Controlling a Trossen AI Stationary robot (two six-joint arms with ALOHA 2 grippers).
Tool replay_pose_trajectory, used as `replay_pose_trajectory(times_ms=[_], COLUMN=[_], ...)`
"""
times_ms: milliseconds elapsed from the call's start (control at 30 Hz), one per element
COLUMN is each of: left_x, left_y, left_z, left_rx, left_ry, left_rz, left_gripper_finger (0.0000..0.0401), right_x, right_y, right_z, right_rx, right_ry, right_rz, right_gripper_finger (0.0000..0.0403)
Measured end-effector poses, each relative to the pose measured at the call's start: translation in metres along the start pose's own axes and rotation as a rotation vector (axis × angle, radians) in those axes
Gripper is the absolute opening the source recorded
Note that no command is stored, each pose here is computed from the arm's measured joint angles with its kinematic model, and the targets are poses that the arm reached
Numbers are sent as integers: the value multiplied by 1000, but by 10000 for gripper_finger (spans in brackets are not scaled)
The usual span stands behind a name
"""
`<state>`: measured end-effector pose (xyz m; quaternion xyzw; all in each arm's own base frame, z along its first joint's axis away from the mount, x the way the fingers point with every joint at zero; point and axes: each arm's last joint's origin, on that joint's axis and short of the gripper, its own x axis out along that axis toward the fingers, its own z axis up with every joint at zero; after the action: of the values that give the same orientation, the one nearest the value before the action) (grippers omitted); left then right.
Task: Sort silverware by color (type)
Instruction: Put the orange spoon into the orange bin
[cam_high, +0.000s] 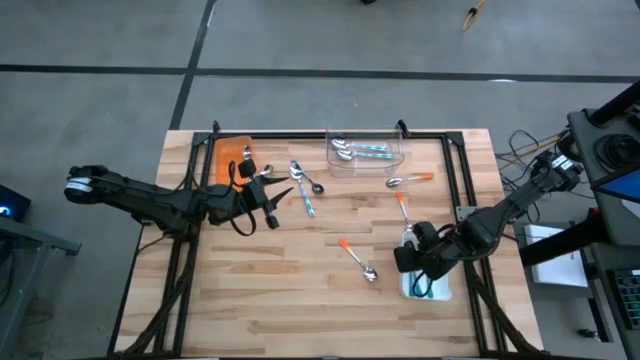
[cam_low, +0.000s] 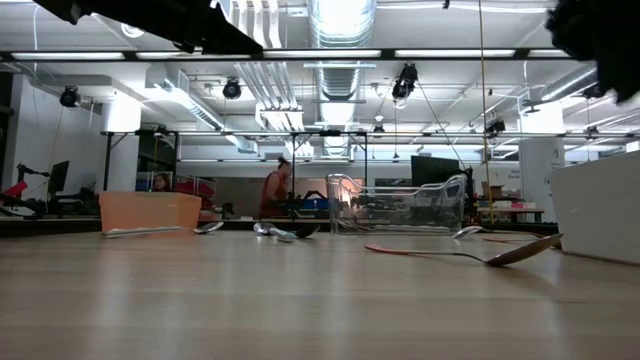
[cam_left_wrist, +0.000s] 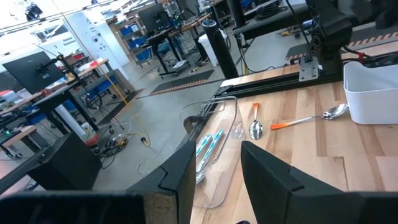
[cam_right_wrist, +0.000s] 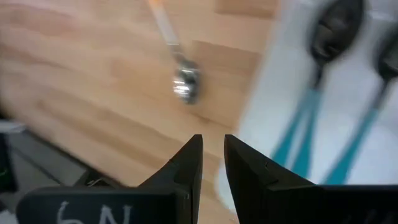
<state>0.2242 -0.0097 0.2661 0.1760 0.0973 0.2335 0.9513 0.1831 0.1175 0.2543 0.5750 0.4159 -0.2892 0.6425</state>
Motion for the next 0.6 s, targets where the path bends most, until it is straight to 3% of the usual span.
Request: replay_pose_trajectory(times_ms=[300, 600], left_x=[0, -1], left_y=[-3, -11], left_z=[4, 6], left_rx=[-40, -177], left_ry=[-51, -80], left_rz=[-135, -322], left_gripper_finger=[109, 109], right_x=[-38, -54], right_y=[40, 58], right_z=[12, 38], right_rx=[-248, -562], right_ry=[-158, -236], right_rz=[179, 178], right_gripper_finger=[59, 58])
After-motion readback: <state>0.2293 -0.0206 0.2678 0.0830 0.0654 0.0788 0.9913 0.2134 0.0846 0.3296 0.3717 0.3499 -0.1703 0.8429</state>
